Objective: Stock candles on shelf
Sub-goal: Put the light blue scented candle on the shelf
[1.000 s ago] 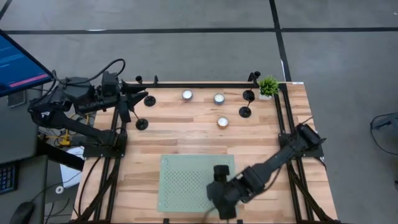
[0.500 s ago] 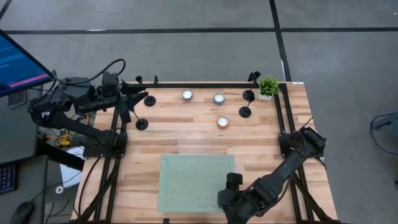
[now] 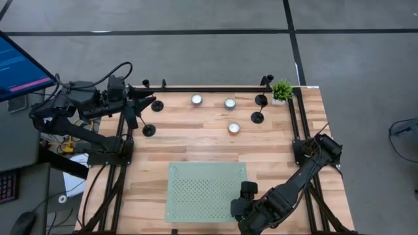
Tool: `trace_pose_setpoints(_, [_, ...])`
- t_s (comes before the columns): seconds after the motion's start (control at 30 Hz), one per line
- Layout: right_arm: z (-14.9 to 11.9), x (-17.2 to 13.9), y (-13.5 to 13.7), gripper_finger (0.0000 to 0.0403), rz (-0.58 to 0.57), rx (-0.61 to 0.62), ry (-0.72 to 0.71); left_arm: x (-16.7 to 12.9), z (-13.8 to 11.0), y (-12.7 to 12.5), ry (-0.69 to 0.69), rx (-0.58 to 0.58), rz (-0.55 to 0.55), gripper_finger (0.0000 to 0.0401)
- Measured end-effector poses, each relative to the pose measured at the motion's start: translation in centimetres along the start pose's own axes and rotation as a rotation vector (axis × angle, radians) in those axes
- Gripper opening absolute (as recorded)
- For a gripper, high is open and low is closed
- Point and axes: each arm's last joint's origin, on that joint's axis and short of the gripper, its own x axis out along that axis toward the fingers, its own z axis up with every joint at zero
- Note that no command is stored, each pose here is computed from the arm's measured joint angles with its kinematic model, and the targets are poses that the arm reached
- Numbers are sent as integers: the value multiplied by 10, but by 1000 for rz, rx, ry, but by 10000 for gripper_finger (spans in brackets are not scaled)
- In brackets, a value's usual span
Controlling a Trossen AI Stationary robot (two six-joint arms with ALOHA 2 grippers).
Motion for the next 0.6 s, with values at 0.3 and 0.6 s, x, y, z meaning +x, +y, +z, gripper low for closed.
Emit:
trace_pose_setpoints(0.3, [-2,0,-1,306,-11,23,19,1,0,0,2,1,1,131])
trace_pose_setpoints(0.6, [0,-9,-1,307,-19,12,28,1,0,0,2,42,0,131])
